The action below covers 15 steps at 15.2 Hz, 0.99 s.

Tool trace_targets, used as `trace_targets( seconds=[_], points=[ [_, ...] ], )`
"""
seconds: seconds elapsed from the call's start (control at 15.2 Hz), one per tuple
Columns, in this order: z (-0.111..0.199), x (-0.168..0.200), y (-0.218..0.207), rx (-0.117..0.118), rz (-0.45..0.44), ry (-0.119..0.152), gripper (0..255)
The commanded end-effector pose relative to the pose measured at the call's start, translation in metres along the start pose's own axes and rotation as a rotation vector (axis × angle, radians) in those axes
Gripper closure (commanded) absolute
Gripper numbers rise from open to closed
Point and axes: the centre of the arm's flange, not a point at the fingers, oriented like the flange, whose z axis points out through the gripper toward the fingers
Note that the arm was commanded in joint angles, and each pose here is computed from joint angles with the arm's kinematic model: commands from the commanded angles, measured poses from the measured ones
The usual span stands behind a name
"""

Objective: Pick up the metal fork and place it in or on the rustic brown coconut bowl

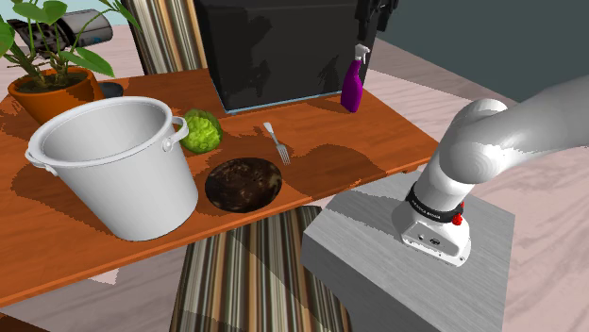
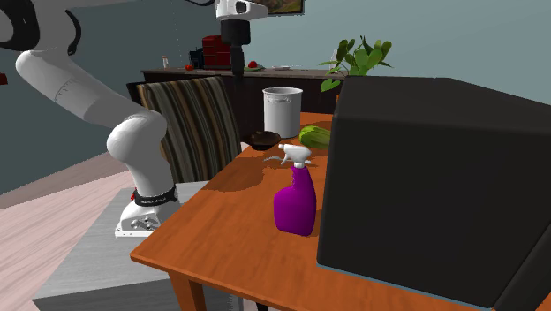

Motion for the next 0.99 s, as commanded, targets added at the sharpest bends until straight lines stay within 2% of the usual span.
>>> trace_targets(
  seconds=[0.0,0.92],
  points=[
    [0.000,0.000,0.000,0.000,0.000,0.000,0],
    [0.138,0.065,-0.098,0.003,0.194,0.062,0]
  ],
)
